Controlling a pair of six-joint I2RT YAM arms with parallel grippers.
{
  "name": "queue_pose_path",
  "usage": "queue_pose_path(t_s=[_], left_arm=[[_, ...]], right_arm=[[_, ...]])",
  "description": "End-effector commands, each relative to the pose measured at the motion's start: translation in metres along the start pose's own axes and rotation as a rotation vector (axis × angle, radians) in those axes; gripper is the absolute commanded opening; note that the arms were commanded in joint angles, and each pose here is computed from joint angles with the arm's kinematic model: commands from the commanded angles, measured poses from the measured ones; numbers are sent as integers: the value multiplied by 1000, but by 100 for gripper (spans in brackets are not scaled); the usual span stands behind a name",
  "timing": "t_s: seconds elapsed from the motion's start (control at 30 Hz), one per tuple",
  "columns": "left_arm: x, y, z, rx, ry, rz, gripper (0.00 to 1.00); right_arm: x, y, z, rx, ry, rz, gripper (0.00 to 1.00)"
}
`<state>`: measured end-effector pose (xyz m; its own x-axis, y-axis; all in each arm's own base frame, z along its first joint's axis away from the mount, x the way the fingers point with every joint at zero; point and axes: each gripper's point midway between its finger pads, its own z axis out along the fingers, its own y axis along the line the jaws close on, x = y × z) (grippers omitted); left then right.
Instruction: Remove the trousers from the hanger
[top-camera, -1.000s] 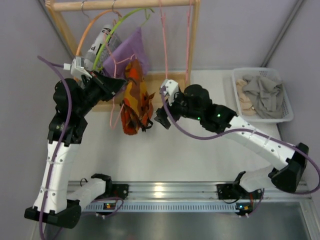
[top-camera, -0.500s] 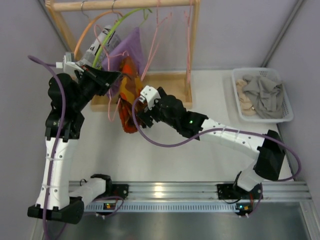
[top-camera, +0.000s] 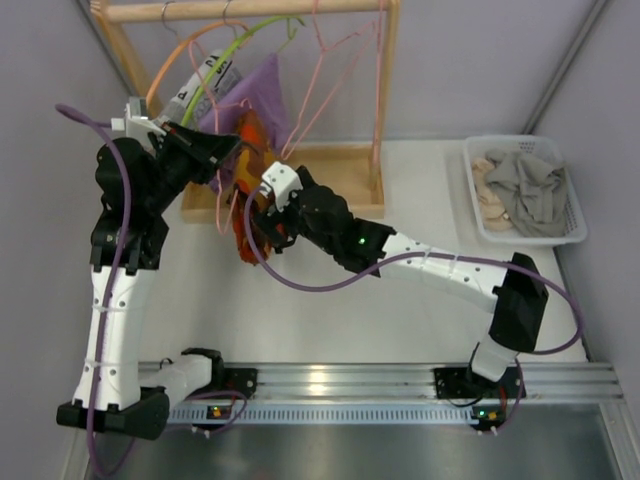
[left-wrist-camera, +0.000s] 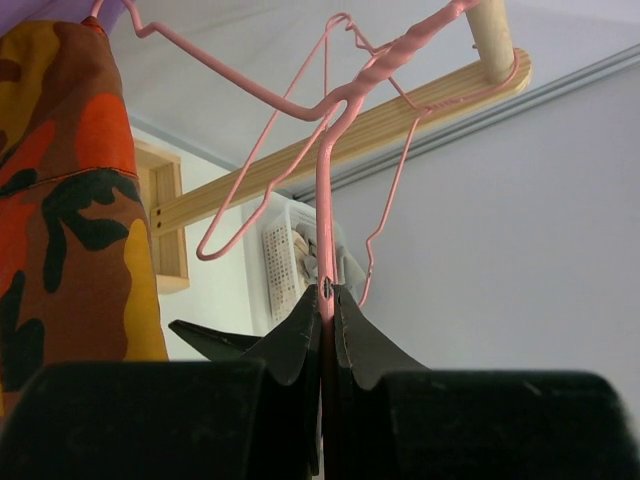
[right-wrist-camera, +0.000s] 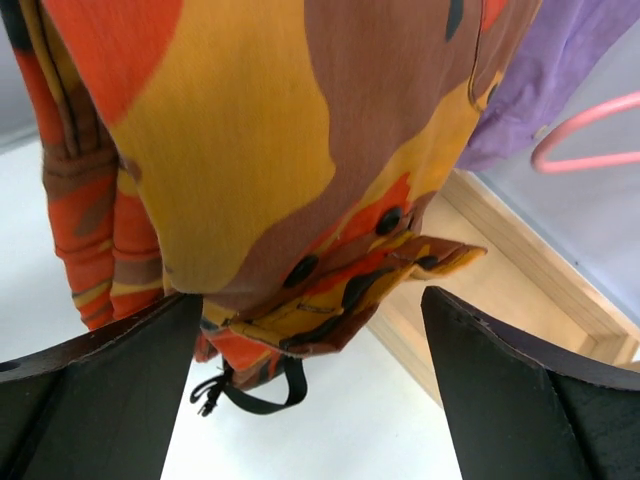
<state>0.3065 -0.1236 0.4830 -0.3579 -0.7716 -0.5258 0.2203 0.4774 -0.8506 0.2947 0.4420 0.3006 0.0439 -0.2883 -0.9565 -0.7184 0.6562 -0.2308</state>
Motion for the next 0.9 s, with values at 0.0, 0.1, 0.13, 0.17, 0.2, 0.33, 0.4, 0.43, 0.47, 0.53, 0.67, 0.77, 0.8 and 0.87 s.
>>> queue_pose_path(t_s=[0.0,0.1,0.13,0.17,0.2,0.33,0.4,0.43,0.47,0.53,0.67,0.77,0.8,0.87], left_arm=[[-46,-83,-25,267,-185,105,0],[-45,-81,-24,266,-179,105,0],[-45,-81,-24,267,-178,105,0],[-45,-80,-23,263,-178,104,0],[-45,-79,-22,261,-180,103,0],[-45,-79,-21,259,-179,104,0],[-45,-80,-22,263,-178,105,0],[-46,-80,-22,261,-179,101,0],[-46,-80,-22,261,-179,101,0],[-45,-79,-21,259,-177,100,0],[-45,-80,-21,262,-174,100,0],[-45,-82,-23,267,-174,95,0],[-44,-81,-22,267,-172,92,0],[-44,-80,-21,264,-171,86,0]], right_arm=[[-51,1,-3,4,-119,63,92],[-59,1,-5,-6,-132,69,89],[-61,2,-5,-9,-134,70,89],[-60,2,-4,-14,-132,71,88],[-63,2,-5,-17,-137,72,88],[-65,6,-5,-34,-138,72,85],[-65,5,-5,-12,-139,63,83],[-67,4,-4,-10,-145,62,82],[-65,2,-2,7,-141,63,79],[-67,2,0,12,-146,64,78],[-68,-7,7,82,-154,59,76],[-68,-15,12,141,-159,58,71],[-70,-15,13,147,-163,62,71],[-70,-17,18,167,-165,67,69]])
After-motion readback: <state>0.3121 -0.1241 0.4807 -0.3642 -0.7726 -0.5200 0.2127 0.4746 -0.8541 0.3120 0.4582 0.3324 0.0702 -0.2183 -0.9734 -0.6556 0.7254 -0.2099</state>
